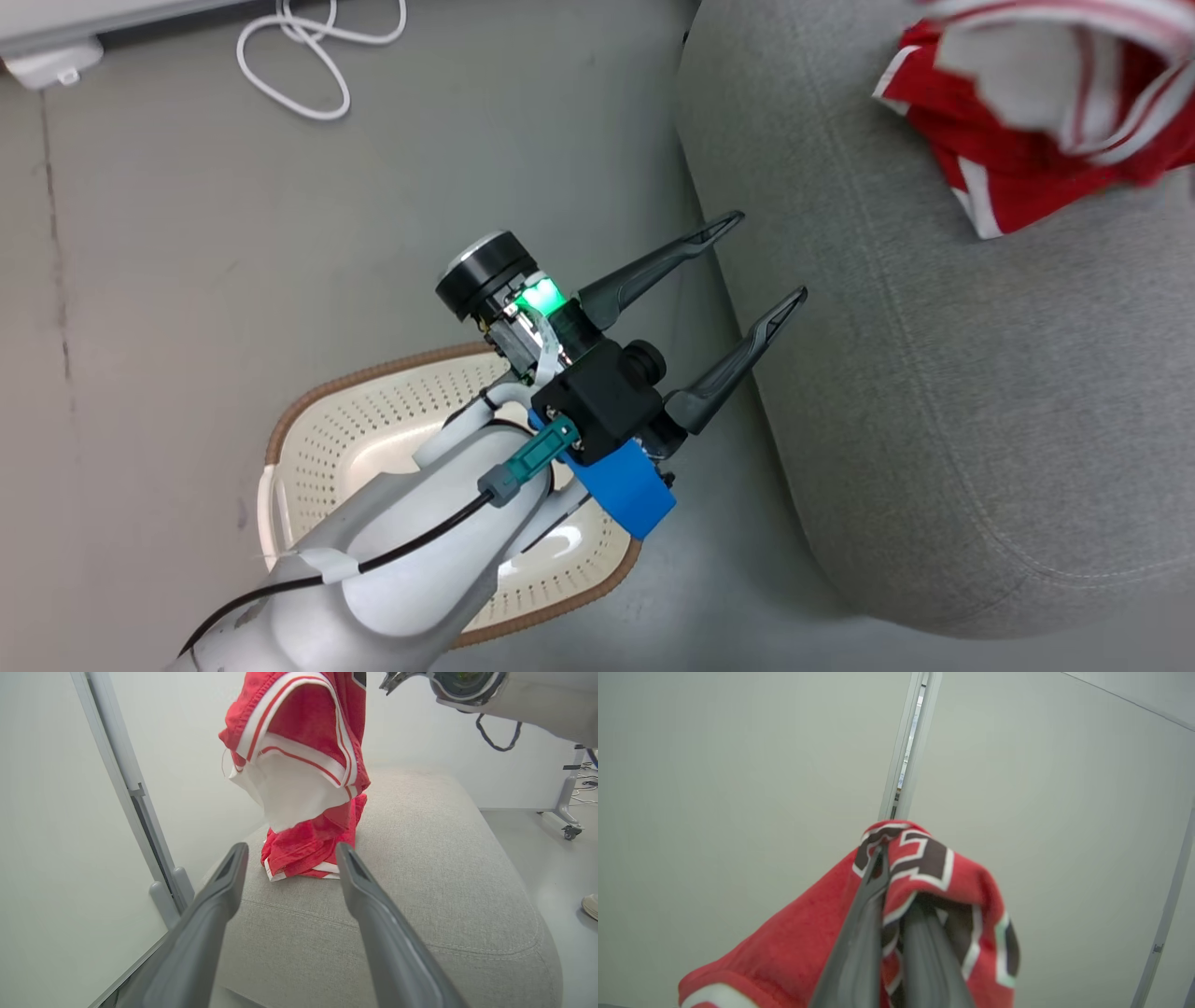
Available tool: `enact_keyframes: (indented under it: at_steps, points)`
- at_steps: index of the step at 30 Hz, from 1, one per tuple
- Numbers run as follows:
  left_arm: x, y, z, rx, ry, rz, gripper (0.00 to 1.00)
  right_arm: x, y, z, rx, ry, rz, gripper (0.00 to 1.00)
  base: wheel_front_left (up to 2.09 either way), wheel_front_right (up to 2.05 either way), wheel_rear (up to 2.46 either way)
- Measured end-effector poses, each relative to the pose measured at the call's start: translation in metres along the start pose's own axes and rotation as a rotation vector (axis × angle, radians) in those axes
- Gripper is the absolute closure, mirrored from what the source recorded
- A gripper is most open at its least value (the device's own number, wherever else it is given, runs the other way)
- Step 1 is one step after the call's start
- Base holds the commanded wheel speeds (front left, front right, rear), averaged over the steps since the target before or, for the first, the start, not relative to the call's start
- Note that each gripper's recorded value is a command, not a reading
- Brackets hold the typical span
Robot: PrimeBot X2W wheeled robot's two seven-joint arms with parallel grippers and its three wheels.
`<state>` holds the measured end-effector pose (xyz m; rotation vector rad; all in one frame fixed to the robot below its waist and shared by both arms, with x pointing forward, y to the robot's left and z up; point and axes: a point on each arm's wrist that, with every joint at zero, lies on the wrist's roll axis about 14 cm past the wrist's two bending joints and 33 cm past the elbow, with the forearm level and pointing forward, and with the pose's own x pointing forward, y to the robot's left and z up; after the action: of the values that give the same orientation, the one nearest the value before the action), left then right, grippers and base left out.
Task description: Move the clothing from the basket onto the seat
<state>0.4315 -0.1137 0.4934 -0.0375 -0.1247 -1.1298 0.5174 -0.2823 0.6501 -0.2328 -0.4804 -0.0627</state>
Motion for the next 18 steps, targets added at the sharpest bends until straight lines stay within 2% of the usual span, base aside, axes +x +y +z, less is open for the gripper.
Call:
enact_keyframes:
  at_steps: [8, 13, 18]
  points:
    - [-0.003, 0.02, -0.025, -0.031, 0.025, 0.032, 0.0, 0.043, -0.056, -0.004, -0.144, -0.046, -0.092, 1.0, 0.0, 0.0, 0.0]
    - [-0.007, 0.028, -0.037, -0.049, 0.039, 0.057, 0.0, 0.04, -0.072, -0.051, -0.166, 0.08, -0.117, 1.0, 0.0, 0.0, 0.0]
    - [-0.007, 0.035, -0.042, -0.051, 0.036, 0.067, 0.0, 0.021, -0.079, -0.11, -0.127, 0.243, -0.156, 1.0, 0.0, 0.0, 0.0]
